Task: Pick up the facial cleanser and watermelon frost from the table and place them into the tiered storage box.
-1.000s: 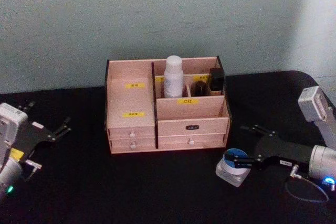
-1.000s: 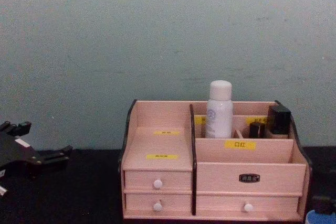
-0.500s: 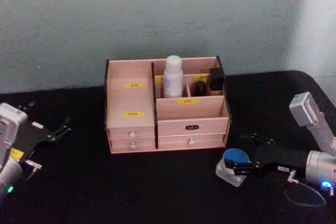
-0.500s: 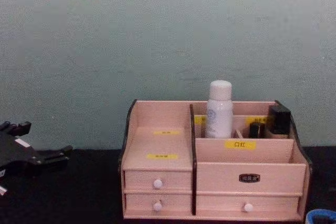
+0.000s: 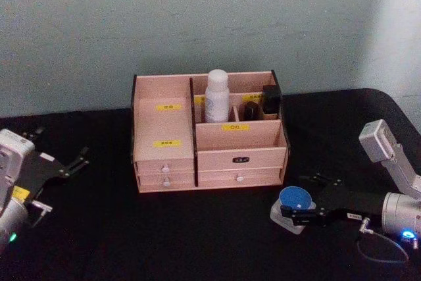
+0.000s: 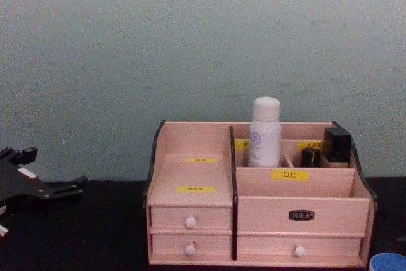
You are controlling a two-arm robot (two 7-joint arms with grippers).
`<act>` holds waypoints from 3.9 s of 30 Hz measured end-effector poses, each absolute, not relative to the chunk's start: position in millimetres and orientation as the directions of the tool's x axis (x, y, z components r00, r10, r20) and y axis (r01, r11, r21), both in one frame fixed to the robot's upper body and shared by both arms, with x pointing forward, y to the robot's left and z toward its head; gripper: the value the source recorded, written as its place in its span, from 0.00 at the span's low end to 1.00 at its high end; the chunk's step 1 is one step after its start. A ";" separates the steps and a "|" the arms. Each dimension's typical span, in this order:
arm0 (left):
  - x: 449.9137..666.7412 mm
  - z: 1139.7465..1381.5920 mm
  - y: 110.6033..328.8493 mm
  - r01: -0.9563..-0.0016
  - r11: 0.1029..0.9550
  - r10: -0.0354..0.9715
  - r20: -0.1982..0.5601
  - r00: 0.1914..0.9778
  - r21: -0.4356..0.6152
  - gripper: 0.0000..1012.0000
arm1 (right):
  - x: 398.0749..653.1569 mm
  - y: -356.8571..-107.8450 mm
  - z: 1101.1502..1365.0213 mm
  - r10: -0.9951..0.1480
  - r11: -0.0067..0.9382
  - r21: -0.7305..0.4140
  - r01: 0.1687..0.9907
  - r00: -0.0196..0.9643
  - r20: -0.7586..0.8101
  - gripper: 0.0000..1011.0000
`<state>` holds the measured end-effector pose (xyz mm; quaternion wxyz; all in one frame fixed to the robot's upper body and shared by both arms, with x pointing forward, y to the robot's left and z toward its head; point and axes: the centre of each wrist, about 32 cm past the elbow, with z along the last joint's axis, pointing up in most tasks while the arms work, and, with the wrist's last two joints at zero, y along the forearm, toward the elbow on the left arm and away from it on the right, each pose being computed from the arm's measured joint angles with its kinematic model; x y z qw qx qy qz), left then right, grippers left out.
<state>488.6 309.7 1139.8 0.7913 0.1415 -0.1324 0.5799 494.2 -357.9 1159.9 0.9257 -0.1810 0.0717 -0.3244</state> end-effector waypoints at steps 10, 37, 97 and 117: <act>488.6 1139.8 309.7 -0.955 0.287 0.880 0.374 0.292 0.070 0.99 | 494.0 -358.2 1159.1 -0.618 0.728 -0.394 0.561 0.786 -0.023 0.99; 488.6 1139.8 309.7 -0.955 0.287 0.880 0.374 0.292 0.070 0.99 | 493.9 -359.5 1157.6 -0.614 0.726 -0.420 0.544 0.788 -0.040 0.99; 488.6 1139.8 309.7 -0.955 0.287 0.880 0.374 0.292 0.070 0.99 | 494.2 -359.0 1156.7 -0.615 0.725 -0.422 0.545 0.787 -0.039 0.72; 488.6 1139.8 309.7 -0.955 0.287 0.880 0.374 0.292 0.070 0.99 | 501.7 -354.6 1170.1 -0.515 0.794 -0.377 0.476 0.857 -0.002 0.72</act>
